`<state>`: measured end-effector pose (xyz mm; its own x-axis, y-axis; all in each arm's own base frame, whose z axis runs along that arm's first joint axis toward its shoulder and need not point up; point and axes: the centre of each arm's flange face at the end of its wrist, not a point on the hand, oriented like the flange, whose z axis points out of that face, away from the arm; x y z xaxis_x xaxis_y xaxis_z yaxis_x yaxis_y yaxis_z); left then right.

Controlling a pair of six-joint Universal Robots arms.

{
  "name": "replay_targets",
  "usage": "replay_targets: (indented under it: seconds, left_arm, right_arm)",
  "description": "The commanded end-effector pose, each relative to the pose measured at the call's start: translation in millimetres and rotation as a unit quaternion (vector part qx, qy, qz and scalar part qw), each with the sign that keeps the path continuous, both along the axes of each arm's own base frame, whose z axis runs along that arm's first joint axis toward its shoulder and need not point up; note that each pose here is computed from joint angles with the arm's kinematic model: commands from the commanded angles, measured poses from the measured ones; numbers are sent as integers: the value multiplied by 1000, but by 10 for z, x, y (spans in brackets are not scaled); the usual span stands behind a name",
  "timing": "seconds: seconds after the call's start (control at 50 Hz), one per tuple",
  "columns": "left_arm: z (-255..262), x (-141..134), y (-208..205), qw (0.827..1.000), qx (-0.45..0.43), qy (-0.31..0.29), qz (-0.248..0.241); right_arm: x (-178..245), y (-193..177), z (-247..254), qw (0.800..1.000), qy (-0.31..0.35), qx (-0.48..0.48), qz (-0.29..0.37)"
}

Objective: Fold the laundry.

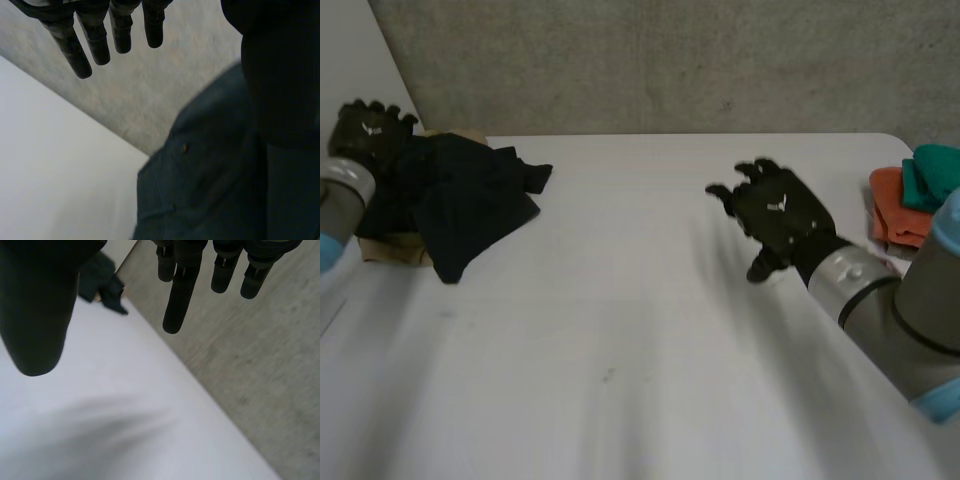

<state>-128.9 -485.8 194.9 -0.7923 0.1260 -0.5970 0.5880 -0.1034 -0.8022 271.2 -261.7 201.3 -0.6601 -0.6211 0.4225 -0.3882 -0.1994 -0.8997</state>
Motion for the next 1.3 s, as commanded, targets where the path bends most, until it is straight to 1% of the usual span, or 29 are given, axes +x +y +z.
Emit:
replay_targets:
  seconds: [0.02, 0.14, 0.2, 0.22, 0.24, 0.28, 0.3, 0.36, 0.38, 0.44, 0.46, 0.52, 0.54, 0.58, 0.6, 0.66, 0.68, 0.74, 0.76, 0.82, 0.84, 0.9, 0.92, 0.96, 0.98, 1.08, 1.18, 1.24, 1.3]
  left_arm:
    - [-621, 127, -373, 1000, -19, 0, 1]
    - [-570, 83, -457, 999, -43, 10, -9]
    - [-445, -96, -418, 998, -54, 26, -24]
    - [-355, -177, -387, 997, -59, 31, -32]
    - [-23, -336, -299, 994, -86, 43, -49]
    - [296, -490, -162, 990, -108, 56, -67]
    - [599, -612, -5, 985, -132, 72, -84]
    - [979, -807, 262, 974, -166, 103, -115]
    - [1203, -980, 492, 965, -180, 127, -143]
    - [1480, -1255, 908, 949, -189, 166, -191]
    - [1579, -1418, 1185, 939, -182, 189, -222]
    - [1604, -1631, 1562, 926, -160, 219, -263]
    - [1528, -1730, 1741, 921, -136, 232, -283]
    - [1404, -1845, 1924, 917, -110, 236, -302]
    - [1267, -1955, 2061, 915, -89, 233, -317]
    - [1174, -1999, 2066, 917, -86, 225, -318]
    - [1012, -1991, 1923, 927, -79, 209, -302]
    - [759, -1925, 1643, 945, -75, 165, -271]
    - [664, -1788, 1433, 959, -80, 126, -242]
    - [544, -1463, 1131, 977, -78, 61, -189]
    - [471, -1239, 955, 985, -70, 20, -155]
    - [268, -1039, 776, 990, -51, -26, -126]
    - [107, -879, 633, 992, -35, -52, -107]
    - [-26, -788, 542, 993, -24, -67, -97]
    - [-115, -676, 444, 993, -17, -79, -86]
    - [-469, -334, 187, 995, 11, -87, -57]
    - [-602, -291, 24, 995, 6, -86, -54]
    - [-581, -331, -48, 995, -9, -83, -55]
    - [-511, -460, -30, 995, -20, -77, -64]
  right_arm:
    - [-116, 89, -244, 999, 16, 33, -10]
    - [-225, 32, -306, 999, 25, 23, -28]
    - [-273, -13, -307, 999, 32, 17, -36]
    - [-281, -21, -303, 999, 33, 15, -38]
    - [-298, -38, -302, 998, 34, 14, -41]
    - [-312, -56, -295, 998, 33, 14, -44]
    - [-333, -77, -262, 998, 32, 9, -48]
    - [-350, -97, -229, 998, 29, 4, -52]
    - [-363, -110, -193, 998, 28, -1, -59]
    - [-394, -127, -141, 997, 27, -8, -75]
    - [-408, -132, -117, 996, 27, -12, -83]
    - [-428, -130, -115, 995, 27, -10, -94]
    - [-436, -135, -105, 995, 27, -11, -97]
    - [-452, -138, -98, 995, 27, -12, -100]
    - [-473, -155, -98, 994, 27, -12, -104]
    - [-495, -172, -99, 994, 26, -11, -106]
    - [-507, -181, -100, 994, 27, -10, -108]
    - [-508, -176, -106, 994, 28, -9, -108]
    - [-507, -176, -106, 994, 28, -9, -107]
    - [-503, -170, -109, 994, 28, -9, -104]
    - [-500, -169, -109, 994, 28, -9, -102]
    - [-494, -169, -115, 994, 29, -9, -101]
    - [-493, -169, -120, 994, 30, -8, -101]
    - [-493, -173, -143, 994, 31, -5, -101]
    - [-488, -173, -152, 995, 31, -5, -100]
    - [-485, -193, -223, 994, 36, 2, -100]
    - [-485, -205, -281, 994, 40, 9, -103]
    - [-484, -205, -290, 994, 41, 10, -105]
    - [-490, -209, -290, 993, 41, 10, -106]
